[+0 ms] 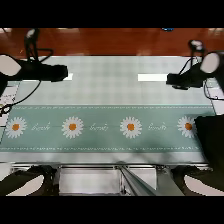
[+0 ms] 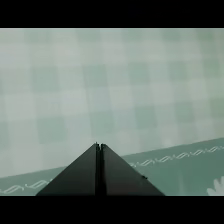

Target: Fold the shirts.

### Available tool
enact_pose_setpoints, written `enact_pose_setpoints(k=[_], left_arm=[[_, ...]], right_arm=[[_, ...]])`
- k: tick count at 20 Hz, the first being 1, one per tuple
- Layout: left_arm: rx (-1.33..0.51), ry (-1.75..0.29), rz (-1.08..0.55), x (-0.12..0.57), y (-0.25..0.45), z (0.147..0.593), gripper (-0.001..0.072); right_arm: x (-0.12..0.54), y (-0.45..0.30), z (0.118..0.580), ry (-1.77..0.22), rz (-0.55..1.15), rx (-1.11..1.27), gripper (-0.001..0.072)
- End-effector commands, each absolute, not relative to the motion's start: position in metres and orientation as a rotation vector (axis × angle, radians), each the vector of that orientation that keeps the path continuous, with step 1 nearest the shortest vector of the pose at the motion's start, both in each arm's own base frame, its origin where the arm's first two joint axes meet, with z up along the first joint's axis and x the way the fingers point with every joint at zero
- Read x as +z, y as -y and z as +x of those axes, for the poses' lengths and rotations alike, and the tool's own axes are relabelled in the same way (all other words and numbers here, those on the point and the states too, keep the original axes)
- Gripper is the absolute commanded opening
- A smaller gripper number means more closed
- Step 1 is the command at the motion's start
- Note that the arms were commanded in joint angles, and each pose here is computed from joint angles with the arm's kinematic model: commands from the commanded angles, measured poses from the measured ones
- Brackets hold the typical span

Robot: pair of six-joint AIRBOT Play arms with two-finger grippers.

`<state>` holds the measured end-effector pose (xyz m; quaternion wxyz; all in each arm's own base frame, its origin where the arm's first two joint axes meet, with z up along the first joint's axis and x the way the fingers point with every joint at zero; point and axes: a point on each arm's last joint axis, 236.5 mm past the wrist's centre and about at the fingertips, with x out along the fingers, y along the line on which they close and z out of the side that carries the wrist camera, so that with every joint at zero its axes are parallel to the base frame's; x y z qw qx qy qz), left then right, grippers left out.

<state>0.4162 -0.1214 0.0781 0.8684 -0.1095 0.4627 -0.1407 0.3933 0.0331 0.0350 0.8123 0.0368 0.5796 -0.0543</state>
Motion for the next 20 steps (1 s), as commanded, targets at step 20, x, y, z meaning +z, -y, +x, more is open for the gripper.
enact_pose_setpoints(k=[20], left_arm=[[-0.210, -1.113, -0.163, 0.0409, 0.1076, 0.3998, 0.0018]], right_arm=[[0.0024, -0.0384, 0.3701, -1.391, -0.074, -0.192, 0.0023]])
